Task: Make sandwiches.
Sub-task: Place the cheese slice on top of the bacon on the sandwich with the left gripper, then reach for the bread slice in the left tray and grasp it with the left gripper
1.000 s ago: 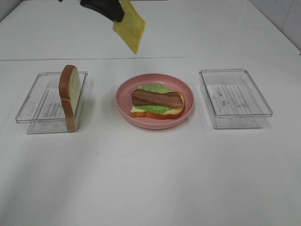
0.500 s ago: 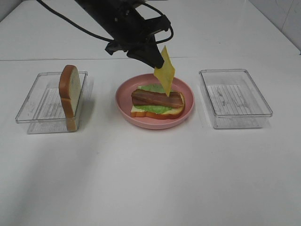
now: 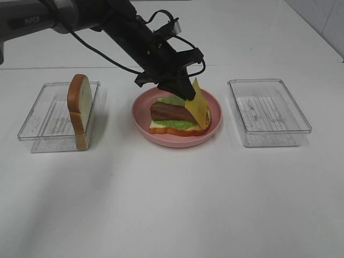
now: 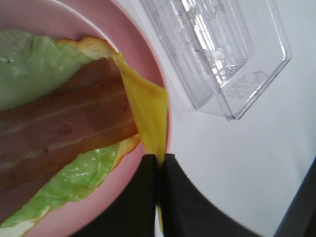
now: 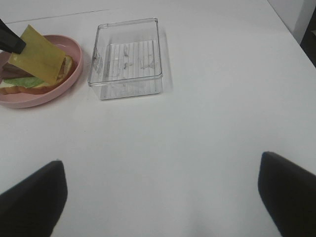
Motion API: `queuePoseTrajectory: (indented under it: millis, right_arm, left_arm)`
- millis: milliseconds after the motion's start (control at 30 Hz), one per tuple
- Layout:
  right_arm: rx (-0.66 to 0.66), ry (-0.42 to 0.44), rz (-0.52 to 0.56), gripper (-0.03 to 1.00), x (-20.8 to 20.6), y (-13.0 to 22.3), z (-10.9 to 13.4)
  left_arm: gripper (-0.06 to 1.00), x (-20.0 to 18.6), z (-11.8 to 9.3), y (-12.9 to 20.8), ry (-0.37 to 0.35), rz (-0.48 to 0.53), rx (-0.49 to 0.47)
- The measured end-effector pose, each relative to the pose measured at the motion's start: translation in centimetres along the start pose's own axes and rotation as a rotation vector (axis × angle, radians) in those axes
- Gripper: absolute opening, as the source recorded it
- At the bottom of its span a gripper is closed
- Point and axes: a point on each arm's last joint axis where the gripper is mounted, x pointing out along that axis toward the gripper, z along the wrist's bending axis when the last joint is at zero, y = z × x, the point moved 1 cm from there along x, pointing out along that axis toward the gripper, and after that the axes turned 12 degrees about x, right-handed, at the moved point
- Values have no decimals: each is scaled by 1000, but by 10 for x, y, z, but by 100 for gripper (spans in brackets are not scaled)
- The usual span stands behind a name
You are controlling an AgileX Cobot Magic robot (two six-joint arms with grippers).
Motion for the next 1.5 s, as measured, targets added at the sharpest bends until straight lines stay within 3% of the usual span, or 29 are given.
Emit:
queuePoseTrajectory:
  millis: [167,267,800,867,900,933,967,1000,1033,1067,1100,1200,1267,1300,1500]
  right_arm:
    - [0,0,0,98,0,0,0]
    - [0,0,0,98,0,0,0]
    - [0,0,0,98,0,0,0]
    - [0,0,0,98,0,0,0]
    - [0,0,0,98,0,0,0]
    - [0,0,0,98,0,0,0]
    - [0,0,0,98,0,0,0]
    - [0,0,0,98,0,0,0]
    - [0,0,0,98,0,0,0]
    - [0,0,0,98,0,0,0]
    - [0,0,0,98,0,0,0]
    - [0,0,0,98,0,0,0]
    - [0,0,0,98,0,0,0]
    - [0,0,0,98,0,0,0]
    - [0,0,0,98,0,0,0]
  left_arm:
    - [1,-1,8,3,-81,35,40]
    - [1,-3,18,6,-179,74,78]
    - [4,-5,22,1,-229,31,82]
    - [10,-5,22,1,-236,35,86]
    - [19,-5,23,1,-256,39,91]
    - [38,-5,25,1,-287,38,87]
    - [38,-5,25,1,-287,38,87]
    - [50,-6,26,0,-301,35,77]
    - [50,-6,26,0,-301,35,77]
    - [75,-10,26,-2,-329,30,47]
    - [90,-17,24,-5,-353,39,33]
    - [94,-22,22,-8,-369,43,35]
    - [98,-46,14,-19,-438,39,61]
    - [98,-46,14,-19,-438,39,61]
    - [99,-78,-5,-40,-467,-72,104]
